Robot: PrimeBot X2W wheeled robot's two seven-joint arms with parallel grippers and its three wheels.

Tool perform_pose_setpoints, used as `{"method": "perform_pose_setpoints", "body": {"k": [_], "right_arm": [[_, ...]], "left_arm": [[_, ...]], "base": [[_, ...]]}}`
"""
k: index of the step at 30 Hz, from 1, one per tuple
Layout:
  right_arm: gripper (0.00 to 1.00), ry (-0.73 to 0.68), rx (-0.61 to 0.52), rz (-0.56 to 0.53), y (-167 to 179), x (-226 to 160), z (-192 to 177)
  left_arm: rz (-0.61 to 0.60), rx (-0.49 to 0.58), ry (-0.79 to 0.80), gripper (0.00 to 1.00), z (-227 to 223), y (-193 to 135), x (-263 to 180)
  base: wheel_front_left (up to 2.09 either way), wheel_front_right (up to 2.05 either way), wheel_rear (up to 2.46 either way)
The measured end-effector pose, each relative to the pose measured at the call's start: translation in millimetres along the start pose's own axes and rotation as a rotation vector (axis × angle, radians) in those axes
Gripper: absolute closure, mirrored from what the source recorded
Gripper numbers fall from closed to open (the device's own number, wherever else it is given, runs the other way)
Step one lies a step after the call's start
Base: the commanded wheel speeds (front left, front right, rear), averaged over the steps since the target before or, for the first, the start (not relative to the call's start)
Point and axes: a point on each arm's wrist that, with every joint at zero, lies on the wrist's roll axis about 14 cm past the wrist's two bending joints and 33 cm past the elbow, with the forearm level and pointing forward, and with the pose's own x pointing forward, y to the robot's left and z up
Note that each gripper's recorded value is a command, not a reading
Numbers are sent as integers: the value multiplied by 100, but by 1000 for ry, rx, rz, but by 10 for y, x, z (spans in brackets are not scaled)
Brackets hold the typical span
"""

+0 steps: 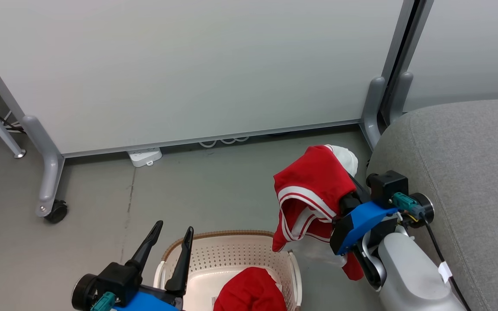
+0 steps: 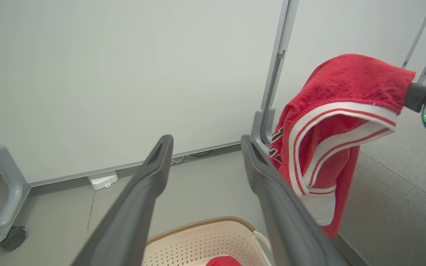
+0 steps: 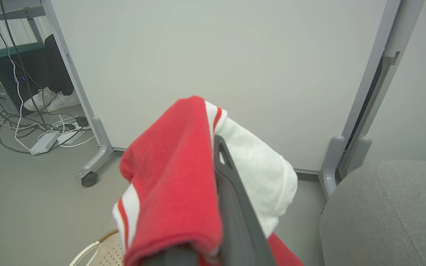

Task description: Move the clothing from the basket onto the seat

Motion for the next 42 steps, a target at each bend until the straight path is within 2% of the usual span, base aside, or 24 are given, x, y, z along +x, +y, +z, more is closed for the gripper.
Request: {"method": "perform_pose_setpoints", "body": {"k": [9, 17, 31, 42], "right_arm": [[100, 8, 8, -7, -22, -29, -28], [100, 15, 12, -56, -202, -135, -53], [100, 26, 17, -275, -910, -674, -96], [100, 40, 27, -425, -1306, -1140, -160]], "left_arm": [[-17, -3, 14, 0, -57, -47, 30], [-74, 0, 29, 0, -122, -205, 154], [-297, -23, 42, 0, -214, -911, 529], [-452, -42, 63, 0, -321, -1411, 690]], "base": [[0, 0, 0], [0, 0, 0], [0, 0, 0], [0, 0, 0]]}}
